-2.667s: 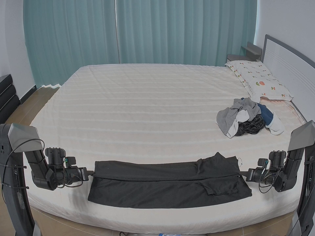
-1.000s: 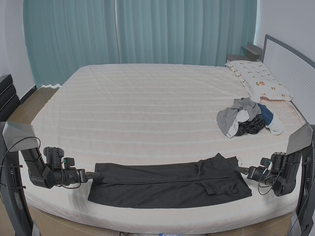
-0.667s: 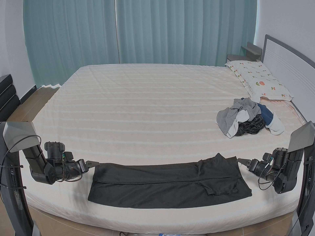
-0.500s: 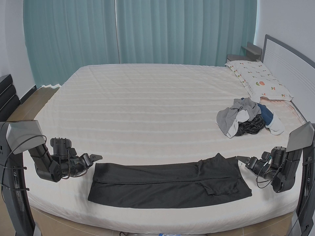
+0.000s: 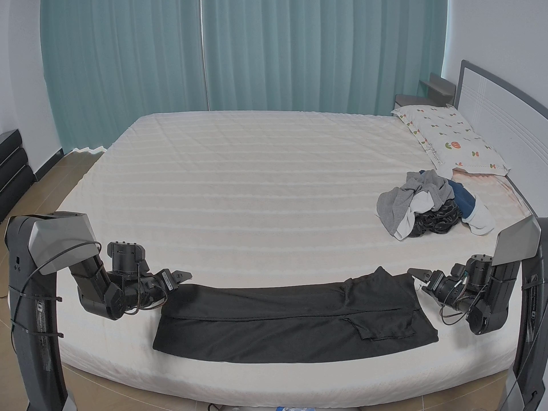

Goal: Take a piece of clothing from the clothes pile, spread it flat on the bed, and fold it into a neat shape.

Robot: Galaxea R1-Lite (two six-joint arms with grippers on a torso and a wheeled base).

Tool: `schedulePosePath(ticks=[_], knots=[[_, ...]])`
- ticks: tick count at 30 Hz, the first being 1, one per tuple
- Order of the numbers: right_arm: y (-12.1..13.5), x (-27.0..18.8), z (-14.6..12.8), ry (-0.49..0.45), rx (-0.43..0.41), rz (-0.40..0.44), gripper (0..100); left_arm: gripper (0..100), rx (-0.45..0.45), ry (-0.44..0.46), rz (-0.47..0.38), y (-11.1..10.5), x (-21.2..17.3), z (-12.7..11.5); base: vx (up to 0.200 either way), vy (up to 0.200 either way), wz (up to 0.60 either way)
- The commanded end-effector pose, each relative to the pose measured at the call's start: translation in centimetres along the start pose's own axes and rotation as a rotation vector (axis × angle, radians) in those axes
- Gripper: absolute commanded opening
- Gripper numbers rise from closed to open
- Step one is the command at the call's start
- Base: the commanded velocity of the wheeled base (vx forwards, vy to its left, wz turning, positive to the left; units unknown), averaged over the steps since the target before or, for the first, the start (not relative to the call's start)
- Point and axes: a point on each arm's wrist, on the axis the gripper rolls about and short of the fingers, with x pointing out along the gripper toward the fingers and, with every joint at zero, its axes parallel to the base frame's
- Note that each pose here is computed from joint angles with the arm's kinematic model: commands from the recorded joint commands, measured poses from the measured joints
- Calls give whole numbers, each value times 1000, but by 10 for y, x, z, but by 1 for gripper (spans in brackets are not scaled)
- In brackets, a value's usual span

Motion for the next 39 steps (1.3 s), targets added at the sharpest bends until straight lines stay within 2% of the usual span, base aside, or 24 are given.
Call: schedulePosePath(ticks=[1,2,3,15,19,29,30,33,39], knots=[[0,1,-1,0,-2,3,100,100,2,6,9,2,3,-3,0,0,0],[-1,1,-1,-1,-3,2,100,100,2,2,15,3,4,-2,0,0,0],[-1,1,-1,-1,-4,2,100,0,2,-1,20,3,4,-2,0,0,0],[2,17,4,4,-17,9,100,0,-6,-44,59,9,10,4,0,0,0],[3,23,5,4,-13,-15,100,0,-6,-44,59,9,10,4,0,0,0],[4,35,2,8,-40,0,100,0,-6,-42,60,9,10,4,0,0,0],[3,36,1,16,-47,-4,0,0,-7,-43,61,10,10,4,0,0,0],[-3,40,-3,25,-104,-18,0,0,-7,-44,60,10,10,5,0,0,0],[-5,46,-4,-20,-126,-76,0,0,-9,-41,64,10,9,4,0,0,0]])
